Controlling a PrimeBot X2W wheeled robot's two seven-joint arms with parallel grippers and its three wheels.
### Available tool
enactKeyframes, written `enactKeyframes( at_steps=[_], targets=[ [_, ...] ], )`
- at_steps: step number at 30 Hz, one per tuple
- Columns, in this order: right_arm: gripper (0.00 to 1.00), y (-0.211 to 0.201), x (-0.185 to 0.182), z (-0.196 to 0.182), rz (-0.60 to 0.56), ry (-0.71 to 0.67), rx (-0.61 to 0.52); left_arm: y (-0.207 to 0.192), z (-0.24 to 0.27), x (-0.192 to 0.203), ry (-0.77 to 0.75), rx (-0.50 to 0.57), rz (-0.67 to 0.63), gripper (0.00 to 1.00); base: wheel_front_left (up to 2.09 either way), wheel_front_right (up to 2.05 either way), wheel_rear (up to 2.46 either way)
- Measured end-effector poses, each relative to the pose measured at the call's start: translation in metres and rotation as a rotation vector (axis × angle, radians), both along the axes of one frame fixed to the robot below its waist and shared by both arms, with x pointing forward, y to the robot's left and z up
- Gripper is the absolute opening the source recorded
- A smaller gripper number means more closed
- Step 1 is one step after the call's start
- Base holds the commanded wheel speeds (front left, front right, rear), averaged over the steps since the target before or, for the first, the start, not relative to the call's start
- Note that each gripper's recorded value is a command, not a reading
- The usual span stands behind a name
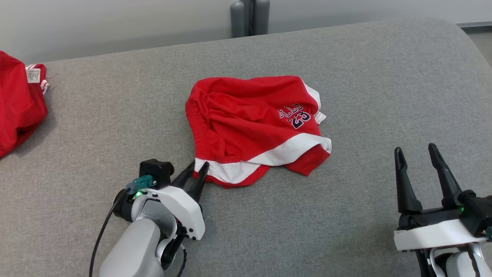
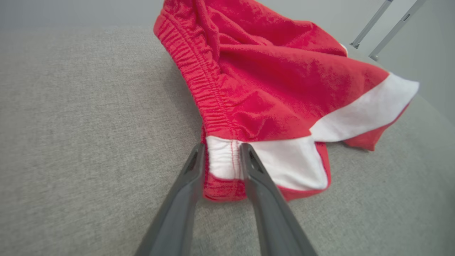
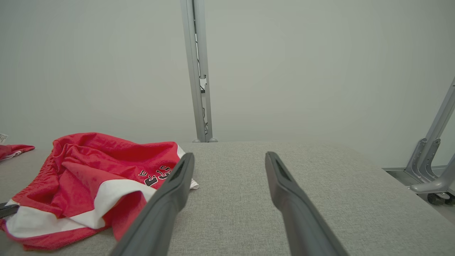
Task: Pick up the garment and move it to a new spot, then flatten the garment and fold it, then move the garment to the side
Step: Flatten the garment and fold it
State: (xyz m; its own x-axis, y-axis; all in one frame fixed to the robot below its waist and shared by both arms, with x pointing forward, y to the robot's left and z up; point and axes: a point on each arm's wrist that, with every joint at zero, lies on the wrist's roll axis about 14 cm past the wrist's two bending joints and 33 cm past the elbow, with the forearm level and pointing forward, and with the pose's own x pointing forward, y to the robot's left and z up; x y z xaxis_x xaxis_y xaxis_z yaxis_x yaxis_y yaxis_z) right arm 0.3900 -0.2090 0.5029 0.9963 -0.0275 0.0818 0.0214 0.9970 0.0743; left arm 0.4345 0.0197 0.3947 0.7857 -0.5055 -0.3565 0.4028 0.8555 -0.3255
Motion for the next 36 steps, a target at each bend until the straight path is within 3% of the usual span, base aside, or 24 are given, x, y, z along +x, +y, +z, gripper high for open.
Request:
enactKeyframes(
  at_steps=[1, 8, 9, 10, 11, 12, 15, 17, 25, 36],
  targets=[
    [1.00, 0.000, 0.001, 0.000, -0.001, 0.000, 0.001, -0.004, 0.000, -0.002, 0.003, 0.000, -0.016, 0.00, 0.00, 0.00, 0.00],
    [1.00, 0.005, 0.006, 0.002, 0.014, -0.010, 0.007, -0.011, -0.001, -0.014, 0.035, 0.002, -0.079, 0.00, 0.00, 0.00, 0.00],
    [1.00, 0.006, 0.007, 0.003, 0.019, -0.014, 0.008, -0.013, -0.002, -0.018, 0.051, 0.008, -0.100, 0.06, 0.00, 0.00, 0.00],
    [1.00, 0.007, 0.007, 0.004, 0.020, -0.014, 0.009, -0.013, -0.003, -0.020, 0.060, 0.009, -0.108, 0.24, 0.00, 0.00, 0.00],
    [1.00, 0.007, 0.007, 0.004, 0.022, -0.015, 0.009, -0.014, -0.004, -0.023, 0.069, 0.014, -0.121, 0.33, 0.00, 0.00, 0.00],
    [1.00, 0.008, 0.008, 0.004, 0.023, -0.016, 0.009, -0.015, -0.004, -0.025, 0.075, 0.018, -0.132, 0.33, 0.00, 0.00, 0.00],
    [1.00, 0.009, 0.008, 0.004, 0.027, -0.017, 0.010, -0.011, -0.005, -0.027, 0.084, 0.028, -0.139, 0.19, 0.00, 0.00, 0.00],
    [1.00, 0.009, 0.008, 0.004, 0.027, -0.018, 0.013, -0.009, -0.007, -0.028, 0.090, 0.032, -0.142, 0.00, 0.00, 0.00, 0.00],
    [1.00, 0.008, 0.008, 0.004, 0.023, -0.017, 0.014, 0.003, 0.010, -0.014, 0.002, -0.014, -0.076, 0.00, 0.00, 0.00, 0.00],
    [1.00, 0.038, 0.019, -0.046, 0.112, 0.140, 0.013, 0.072, 0.016, -0.018, -0.047, -0.071, 0.204, 0.00, 0.00, 0.00, 0.00]
  ],
)
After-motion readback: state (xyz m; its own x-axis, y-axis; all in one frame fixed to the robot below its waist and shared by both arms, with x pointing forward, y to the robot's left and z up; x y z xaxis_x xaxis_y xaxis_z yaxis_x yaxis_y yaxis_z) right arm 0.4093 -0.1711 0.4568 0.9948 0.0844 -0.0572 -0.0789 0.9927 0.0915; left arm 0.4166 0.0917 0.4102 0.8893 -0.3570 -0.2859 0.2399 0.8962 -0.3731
